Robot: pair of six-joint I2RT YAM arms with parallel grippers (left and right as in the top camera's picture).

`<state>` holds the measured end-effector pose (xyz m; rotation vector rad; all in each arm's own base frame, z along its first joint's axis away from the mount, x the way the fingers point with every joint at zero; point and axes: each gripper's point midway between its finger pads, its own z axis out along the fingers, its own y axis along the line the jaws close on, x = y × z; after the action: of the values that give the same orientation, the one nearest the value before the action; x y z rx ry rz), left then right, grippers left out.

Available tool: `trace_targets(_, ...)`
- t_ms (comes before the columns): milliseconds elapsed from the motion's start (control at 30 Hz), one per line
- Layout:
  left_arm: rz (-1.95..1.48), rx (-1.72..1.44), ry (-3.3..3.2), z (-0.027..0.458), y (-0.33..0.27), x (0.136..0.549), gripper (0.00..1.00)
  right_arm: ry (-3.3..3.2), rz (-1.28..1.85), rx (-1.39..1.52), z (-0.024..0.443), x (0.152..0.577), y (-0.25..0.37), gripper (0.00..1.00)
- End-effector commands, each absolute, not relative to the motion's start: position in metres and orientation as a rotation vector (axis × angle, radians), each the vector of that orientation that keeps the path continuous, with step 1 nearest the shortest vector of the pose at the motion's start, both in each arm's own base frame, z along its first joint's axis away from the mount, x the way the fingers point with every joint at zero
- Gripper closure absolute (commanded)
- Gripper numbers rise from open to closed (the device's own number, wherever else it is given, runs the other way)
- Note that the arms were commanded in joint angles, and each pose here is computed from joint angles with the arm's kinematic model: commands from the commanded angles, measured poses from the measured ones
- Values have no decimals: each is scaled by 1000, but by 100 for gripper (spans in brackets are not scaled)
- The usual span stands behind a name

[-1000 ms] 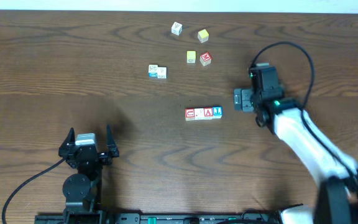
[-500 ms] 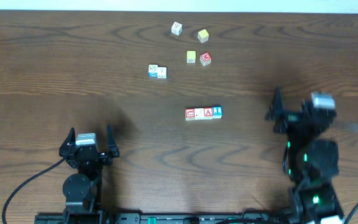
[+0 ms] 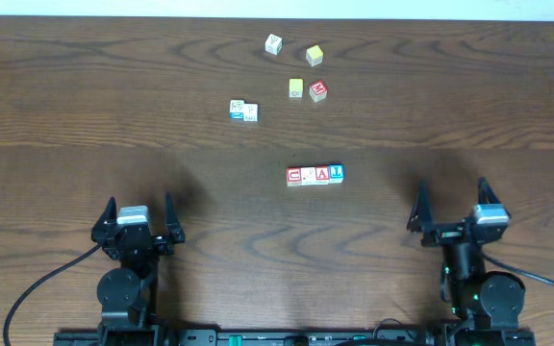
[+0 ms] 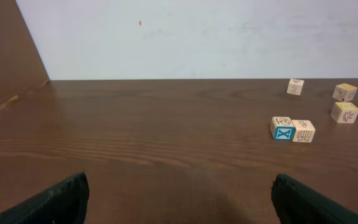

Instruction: Lift 4 blocks

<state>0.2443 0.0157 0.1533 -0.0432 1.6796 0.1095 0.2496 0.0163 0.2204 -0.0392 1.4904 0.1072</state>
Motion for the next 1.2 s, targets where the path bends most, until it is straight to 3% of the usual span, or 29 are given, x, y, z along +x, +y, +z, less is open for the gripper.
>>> trace_targets(0, 112, -41, 1739, 134, 16, 243, 6, 1488, 131, -104, 211, 245, 25, 1)
trace_targets(267, 112, -41, 1739, 134, 16, 243, 6, 1495, 162, -62, 194, 244, 24, 1)
trace_targets(433, 112, -41, 1739, 134, 16, 243, 6, 1531, 175, 116, 184, 247, 6, 1)
trace_targets(667, 112, -41, 1739, 134, 16, 243, 6, 1650, 136, 46, 156, 246, 13, 1)
trace_targets(1167, 112, -41, 1739, 134, 16, 243, 6, 1650, 95, 27, 156, 246, 9, 1)
